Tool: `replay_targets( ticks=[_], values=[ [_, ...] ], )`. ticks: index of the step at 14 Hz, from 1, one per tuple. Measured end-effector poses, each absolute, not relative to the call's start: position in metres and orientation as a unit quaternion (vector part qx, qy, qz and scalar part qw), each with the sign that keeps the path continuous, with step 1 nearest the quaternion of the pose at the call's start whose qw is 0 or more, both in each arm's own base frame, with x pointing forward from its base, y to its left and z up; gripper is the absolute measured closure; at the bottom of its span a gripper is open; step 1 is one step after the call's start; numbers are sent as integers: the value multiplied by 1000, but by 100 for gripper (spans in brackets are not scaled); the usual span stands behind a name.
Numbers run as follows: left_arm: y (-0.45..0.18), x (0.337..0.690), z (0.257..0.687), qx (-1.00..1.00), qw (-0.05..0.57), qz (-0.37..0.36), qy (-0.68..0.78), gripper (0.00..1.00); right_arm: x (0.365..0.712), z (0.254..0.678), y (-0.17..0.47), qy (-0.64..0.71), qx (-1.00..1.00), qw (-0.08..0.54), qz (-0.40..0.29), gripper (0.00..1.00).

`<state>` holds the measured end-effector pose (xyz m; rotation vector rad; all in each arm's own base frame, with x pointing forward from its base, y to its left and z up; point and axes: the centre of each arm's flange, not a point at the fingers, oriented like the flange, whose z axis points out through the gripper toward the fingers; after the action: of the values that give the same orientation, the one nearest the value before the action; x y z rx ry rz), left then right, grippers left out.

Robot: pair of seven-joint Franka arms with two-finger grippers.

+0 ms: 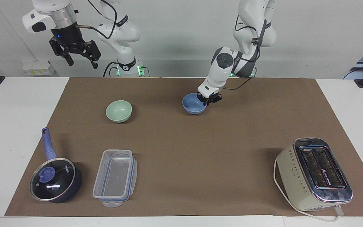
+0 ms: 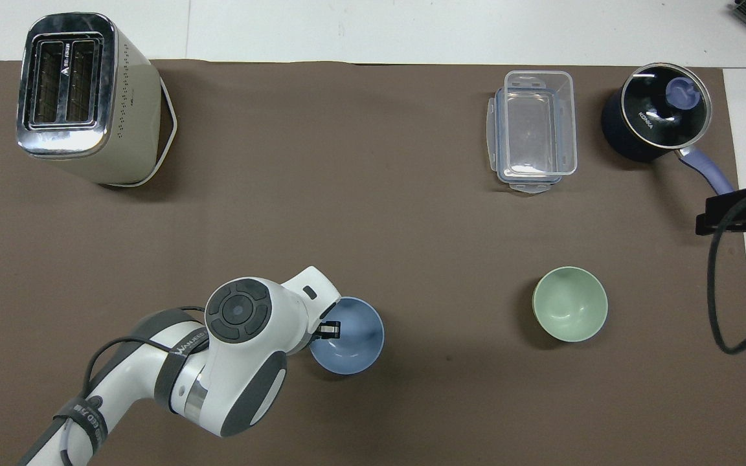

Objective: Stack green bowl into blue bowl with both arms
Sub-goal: 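Release the blue bowl and return the left gripper to rest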

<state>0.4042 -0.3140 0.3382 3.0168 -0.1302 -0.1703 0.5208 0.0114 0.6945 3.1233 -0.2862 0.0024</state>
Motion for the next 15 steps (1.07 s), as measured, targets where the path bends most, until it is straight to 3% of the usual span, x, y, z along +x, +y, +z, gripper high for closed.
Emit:
replay_targets(
  ticks=[4,6,11,15],
  values=[
    [-274,460,391,996,76,-39,-8,16,521,694,11,-91,996,3,1,0],
    [-240,490,415,996,84,-28,5,0,521,694,11,-91,996,3,1,0],
    [-125,545,480,997,79,-11,10,0,521,694,11,-91,996,3,1,0],
    [-63,561,535,999,53,4,-1,0,521,694,11,-91,996,3,1,0]
  ],
)
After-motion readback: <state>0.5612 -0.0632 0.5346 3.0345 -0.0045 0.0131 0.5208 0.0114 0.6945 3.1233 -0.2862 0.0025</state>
